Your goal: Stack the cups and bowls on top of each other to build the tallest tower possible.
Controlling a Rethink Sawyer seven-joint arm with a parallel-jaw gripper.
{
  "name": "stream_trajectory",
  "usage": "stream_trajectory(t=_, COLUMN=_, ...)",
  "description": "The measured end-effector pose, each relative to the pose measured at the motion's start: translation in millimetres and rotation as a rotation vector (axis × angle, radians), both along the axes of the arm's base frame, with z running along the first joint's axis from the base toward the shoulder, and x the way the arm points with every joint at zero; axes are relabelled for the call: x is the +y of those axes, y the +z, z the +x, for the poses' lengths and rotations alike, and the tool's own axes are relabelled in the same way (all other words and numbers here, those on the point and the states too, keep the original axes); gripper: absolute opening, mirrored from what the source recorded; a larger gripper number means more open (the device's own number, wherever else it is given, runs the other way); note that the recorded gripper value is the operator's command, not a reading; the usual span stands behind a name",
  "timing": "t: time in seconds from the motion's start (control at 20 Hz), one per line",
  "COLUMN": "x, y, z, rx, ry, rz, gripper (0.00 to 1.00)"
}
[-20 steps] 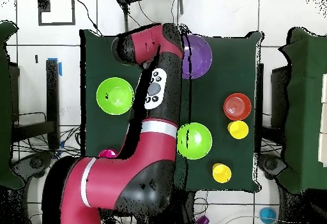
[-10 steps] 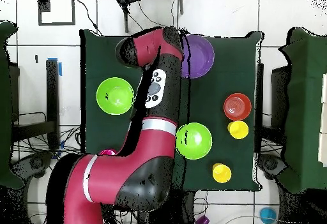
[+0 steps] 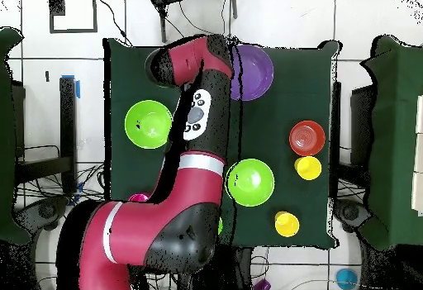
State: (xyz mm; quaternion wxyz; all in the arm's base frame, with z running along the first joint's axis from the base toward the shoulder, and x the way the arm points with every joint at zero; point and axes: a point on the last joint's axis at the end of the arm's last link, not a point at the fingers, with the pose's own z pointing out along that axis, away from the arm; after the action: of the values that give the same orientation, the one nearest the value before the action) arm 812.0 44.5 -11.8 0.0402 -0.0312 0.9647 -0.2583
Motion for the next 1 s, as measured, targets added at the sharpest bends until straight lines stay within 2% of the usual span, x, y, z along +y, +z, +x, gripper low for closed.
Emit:
stream_trajectory(t=0.25, x=12, y=1, z=-0.4, rx=0.001, ry=0.005, rz=0.007, gripper=0.00)
stream_trajectory(t=0.6, x=41, y=5, z=-3.8, rx=0.020, ry=-0.001, rz=0.030, gripper=0.00)
stream_trajectory(t=1.0, x=51, y=-1, z=-3.5, rx=0.019, ry=-0.005, rz=0.043, gripper=0.00)
